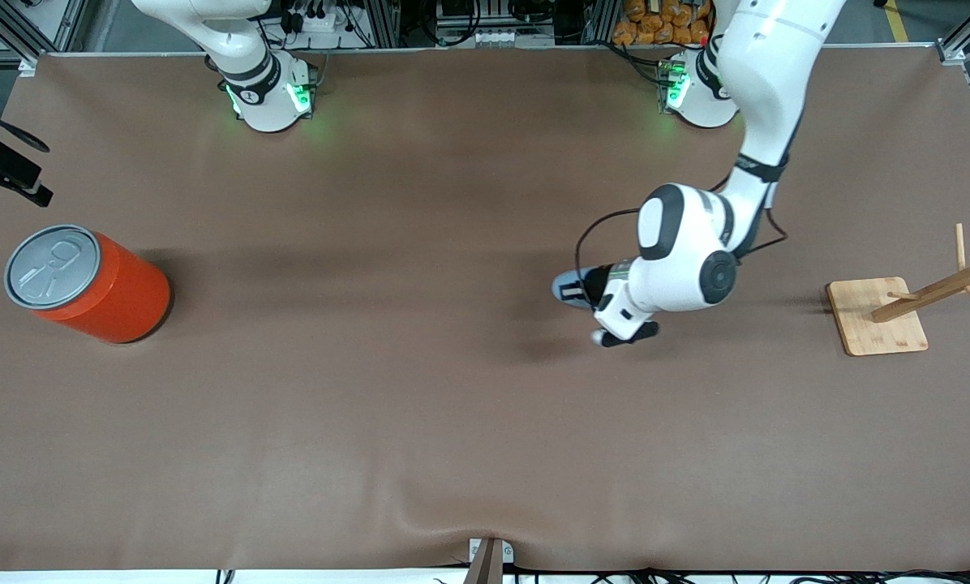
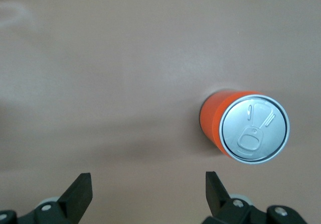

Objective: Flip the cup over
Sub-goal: 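Lift the blue cup with the left gripper and rotate it upright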

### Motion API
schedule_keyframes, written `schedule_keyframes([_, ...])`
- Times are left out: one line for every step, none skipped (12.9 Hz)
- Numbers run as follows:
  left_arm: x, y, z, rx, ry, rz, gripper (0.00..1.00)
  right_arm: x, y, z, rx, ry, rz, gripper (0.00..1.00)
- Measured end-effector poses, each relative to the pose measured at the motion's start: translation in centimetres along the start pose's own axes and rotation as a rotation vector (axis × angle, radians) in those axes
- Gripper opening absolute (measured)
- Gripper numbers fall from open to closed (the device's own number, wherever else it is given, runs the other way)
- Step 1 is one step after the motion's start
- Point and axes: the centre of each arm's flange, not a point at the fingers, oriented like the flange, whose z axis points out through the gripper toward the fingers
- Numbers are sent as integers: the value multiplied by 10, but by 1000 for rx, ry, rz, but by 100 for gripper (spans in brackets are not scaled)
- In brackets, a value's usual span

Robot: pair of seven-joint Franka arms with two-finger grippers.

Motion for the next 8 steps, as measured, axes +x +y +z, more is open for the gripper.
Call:
schedule_keyframes([7,-7,-23,30,50,-14,5,-3,-2,-4,0,-11,-5,100])
schedule_keyframes([13,-16,-44,65,96,-29,5,-7,-1,-5,-1,-37,-9,100])
schedule_keyframes([17,-24,-58,109,134,-44,5,-8,0,-4,-2,-52,-17,100])
schedule_keyframes([21,-30,-63,157,164,-57,5,-9,0,-4,-2,-58,-27,100])
schedule_keyframes([23,-35,-66,198,188,-71,5,-10,0,-3,-2,-65,-31,100])
schedule_keyframes([27,-40,-68,224,206,-85,5,-10,0,-3,-2,-70,-33,100])
schedule_keyframes([31,-47,-72,238,218,-92,5,-11,0,-3,-2,-71,-34,100])
schedule_keyframes([36,-55,-77,247,227,-100,5,-11,-1,-3,-2,-72,-36,100])
